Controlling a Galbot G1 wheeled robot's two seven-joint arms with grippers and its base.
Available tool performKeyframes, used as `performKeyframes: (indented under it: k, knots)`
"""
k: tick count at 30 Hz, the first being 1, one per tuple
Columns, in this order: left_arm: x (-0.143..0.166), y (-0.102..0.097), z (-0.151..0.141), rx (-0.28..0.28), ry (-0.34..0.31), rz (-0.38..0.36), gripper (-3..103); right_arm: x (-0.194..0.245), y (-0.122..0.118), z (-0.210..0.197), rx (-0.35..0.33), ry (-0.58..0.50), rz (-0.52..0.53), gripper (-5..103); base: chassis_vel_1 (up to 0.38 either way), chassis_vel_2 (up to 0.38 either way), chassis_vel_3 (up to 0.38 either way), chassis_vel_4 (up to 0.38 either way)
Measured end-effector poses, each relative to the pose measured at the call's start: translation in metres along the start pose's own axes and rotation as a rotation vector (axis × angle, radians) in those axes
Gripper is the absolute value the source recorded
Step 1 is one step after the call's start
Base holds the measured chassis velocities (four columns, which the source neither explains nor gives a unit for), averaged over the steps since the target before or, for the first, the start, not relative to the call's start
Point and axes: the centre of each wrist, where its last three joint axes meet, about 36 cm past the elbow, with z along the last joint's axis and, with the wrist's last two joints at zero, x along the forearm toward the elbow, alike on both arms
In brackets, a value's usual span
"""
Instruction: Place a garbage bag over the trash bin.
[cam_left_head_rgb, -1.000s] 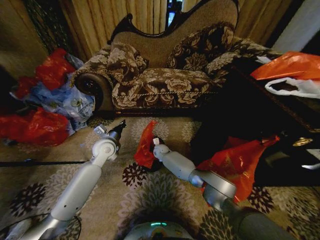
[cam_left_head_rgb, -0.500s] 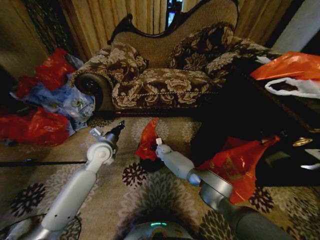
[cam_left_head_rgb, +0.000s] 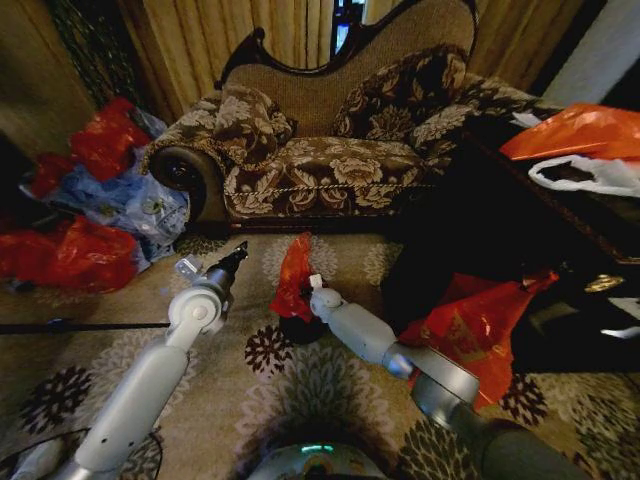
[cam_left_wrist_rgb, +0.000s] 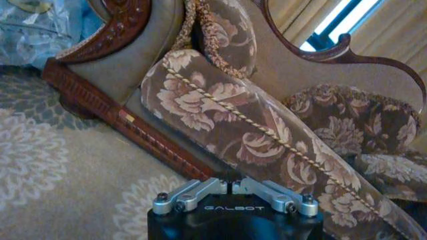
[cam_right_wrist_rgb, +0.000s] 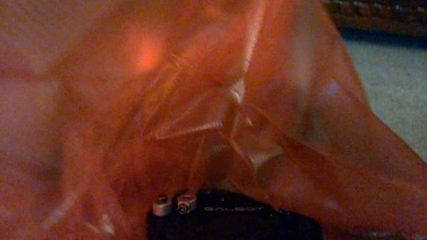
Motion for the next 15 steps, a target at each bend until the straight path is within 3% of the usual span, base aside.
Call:
performKeyframes:
  k: [2,3,4,8,9,12,14,15]
  knots:
    - [0.005,0.000,-0.002,-0.010,0.006,0.004,-3,0.008,0.007,-0.002,0.009,-0.015,0.010,37,0.000,0.000,0.000,0.000]
    - [0.008,0.000,-0.003,-0.014,0.007,0.006,2,0.012,0.011,-0.003,0.010,-0.022,0.015,42,0.000,0.000,0.000,0.000]
    - [0.008,0.000,-0.003,-0.014,0.007,0.006,2,0.012,0.011,-0.003,0.010,-0.022,0.015,42,0.000,0.000,0.000,0.000]
    - [0.016,0.005,-0.006,-0.018,0.006,0.013,24,0.026,0.020,-0.009,0.017,-0.048,0.020,58,0.000,0.000,0.000,0.000]
    - [0.016,0.005,-0.006,-0.018,0.006,0.013,24,0.026,0.020,-0.009,0.017,-0.048,0.020,58,0.000,0.000,0.000,0.000]
    - [0.022,0.008,-0.006,-0.016,0.007,0.016,34,0.034,0.024,-0.015,0.014,-0.048,0.017,74,0.000,0.000,0.000,0.000]
    - [0.023,0.008,-0.006,-0.016,0.008,0.017,40,0.035,0.024,-0.015,0.011,-0.046,0.017,74,0.000,0.000,0.000,0.000]
    - [0.026,0.008,-0.005,-0.017,0.009,0.017,45,0.036,0.025,-0.016,0.006,-0.044,0.019,85,0.000,0.000,0.000,0.000]
